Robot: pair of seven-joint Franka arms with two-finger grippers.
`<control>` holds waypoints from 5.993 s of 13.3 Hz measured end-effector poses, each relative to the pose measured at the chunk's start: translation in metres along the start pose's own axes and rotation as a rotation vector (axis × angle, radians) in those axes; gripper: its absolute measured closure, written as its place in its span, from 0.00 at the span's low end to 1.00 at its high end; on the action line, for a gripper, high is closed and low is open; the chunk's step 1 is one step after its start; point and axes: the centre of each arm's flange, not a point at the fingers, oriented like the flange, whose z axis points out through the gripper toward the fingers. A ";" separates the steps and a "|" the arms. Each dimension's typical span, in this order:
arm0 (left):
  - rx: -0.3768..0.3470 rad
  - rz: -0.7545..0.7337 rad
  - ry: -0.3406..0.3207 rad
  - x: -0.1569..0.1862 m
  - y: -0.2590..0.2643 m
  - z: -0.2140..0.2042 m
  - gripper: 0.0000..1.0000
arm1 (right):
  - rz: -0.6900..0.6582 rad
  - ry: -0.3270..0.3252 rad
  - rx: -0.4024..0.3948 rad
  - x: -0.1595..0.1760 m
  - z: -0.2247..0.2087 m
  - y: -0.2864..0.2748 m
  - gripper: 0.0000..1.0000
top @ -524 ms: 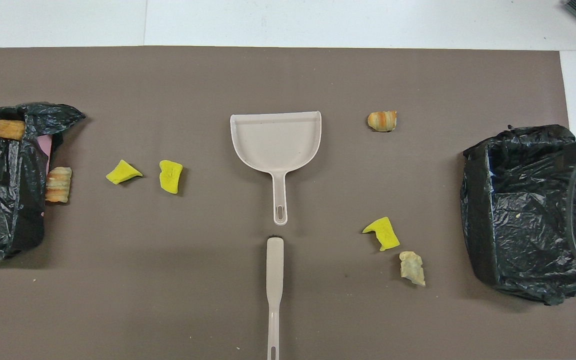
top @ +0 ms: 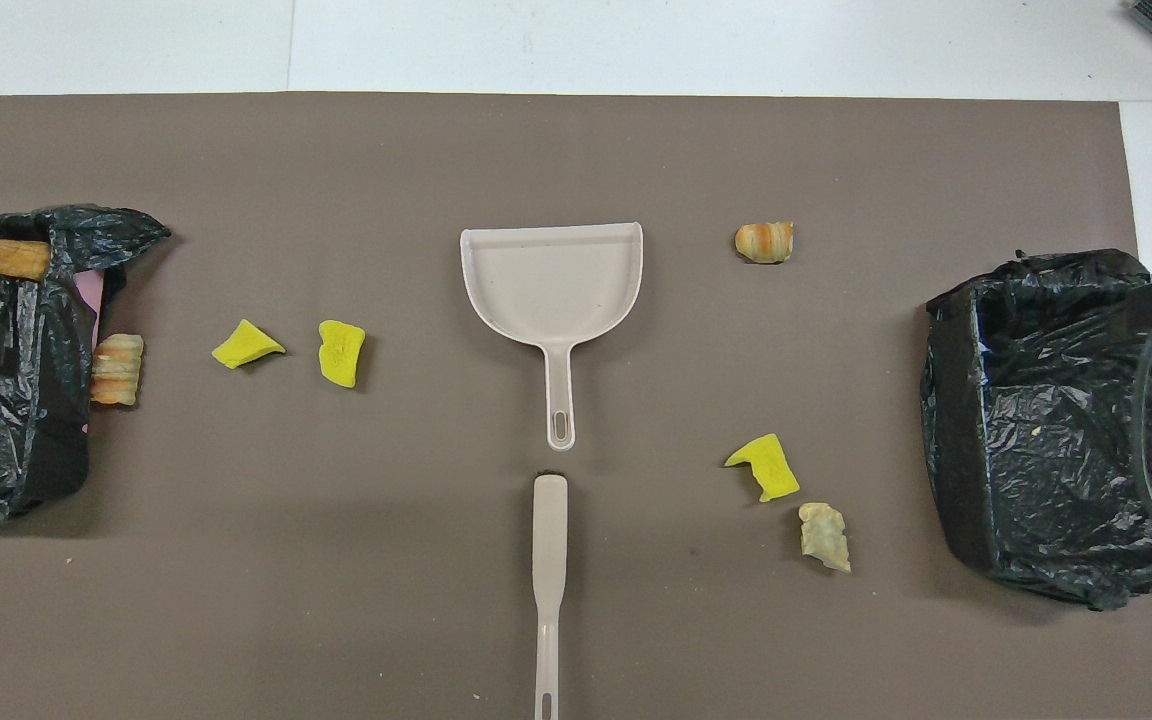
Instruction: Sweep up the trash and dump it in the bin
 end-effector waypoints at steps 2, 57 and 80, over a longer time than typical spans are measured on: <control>0.000 0.005 0.000 0.000 0.002 0.000 0.00 | 0.000 0.000 0.000 0.000 0.000 0.000 0.00; -0.043 0.229 -0.036 -0.278 0.418 0.309 0.00 | -0.212 0.112 0.024 -0.008 0.332 -0.430 0.00; 0.065 0.030 -0.112 -0.184 0.322 0.314 0.74 | -0.425 0.051 -0.003 -0.043 0.351 -0.408 0.67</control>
